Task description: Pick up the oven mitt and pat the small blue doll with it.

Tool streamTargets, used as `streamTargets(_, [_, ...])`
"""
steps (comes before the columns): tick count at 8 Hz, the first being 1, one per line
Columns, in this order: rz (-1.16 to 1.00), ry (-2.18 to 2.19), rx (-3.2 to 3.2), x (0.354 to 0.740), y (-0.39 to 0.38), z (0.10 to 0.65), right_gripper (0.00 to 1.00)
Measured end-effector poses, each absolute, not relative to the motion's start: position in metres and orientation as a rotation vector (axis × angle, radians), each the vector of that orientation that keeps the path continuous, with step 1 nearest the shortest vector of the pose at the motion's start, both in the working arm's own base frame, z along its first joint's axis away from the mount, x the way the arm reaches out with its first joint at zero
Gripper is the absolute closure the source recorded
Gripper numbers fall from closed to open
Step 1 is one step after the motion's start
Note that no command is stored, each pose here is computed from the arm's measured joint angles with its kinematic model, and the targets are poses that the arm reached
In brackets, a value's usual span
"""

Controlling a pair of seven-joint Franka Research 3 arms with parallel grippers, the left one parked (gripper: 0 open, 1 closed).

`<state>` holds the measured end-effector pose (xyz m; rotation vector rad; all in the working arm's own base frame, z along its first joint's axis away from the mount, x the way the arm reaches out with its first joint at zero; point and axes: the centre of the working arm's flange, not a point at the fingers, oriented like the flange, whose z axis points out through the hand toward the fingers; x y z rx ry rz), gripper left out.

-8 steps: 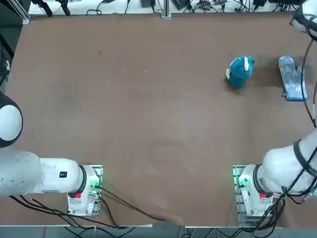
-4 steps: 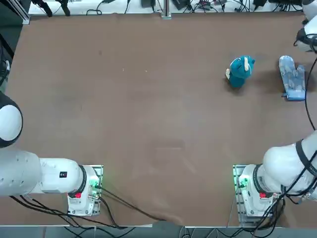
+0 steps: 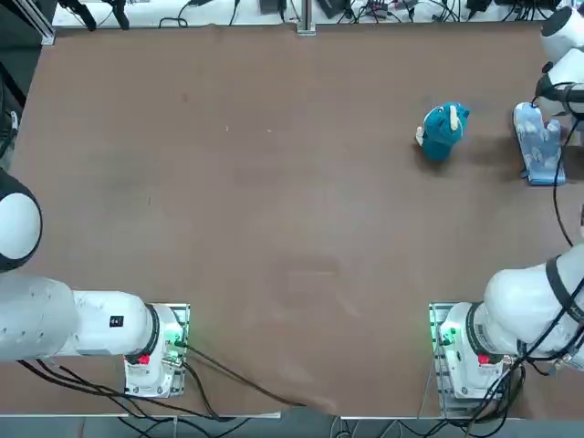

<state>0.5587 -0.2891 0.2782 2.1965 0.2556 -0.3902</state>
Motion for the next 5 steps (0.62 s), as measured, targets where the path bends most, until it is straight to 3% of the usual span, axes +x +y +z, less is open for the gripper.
streamTargets(5, [-0.355, 0.255, 2.217, 0.555, -0.221, 0.227, 0.96])
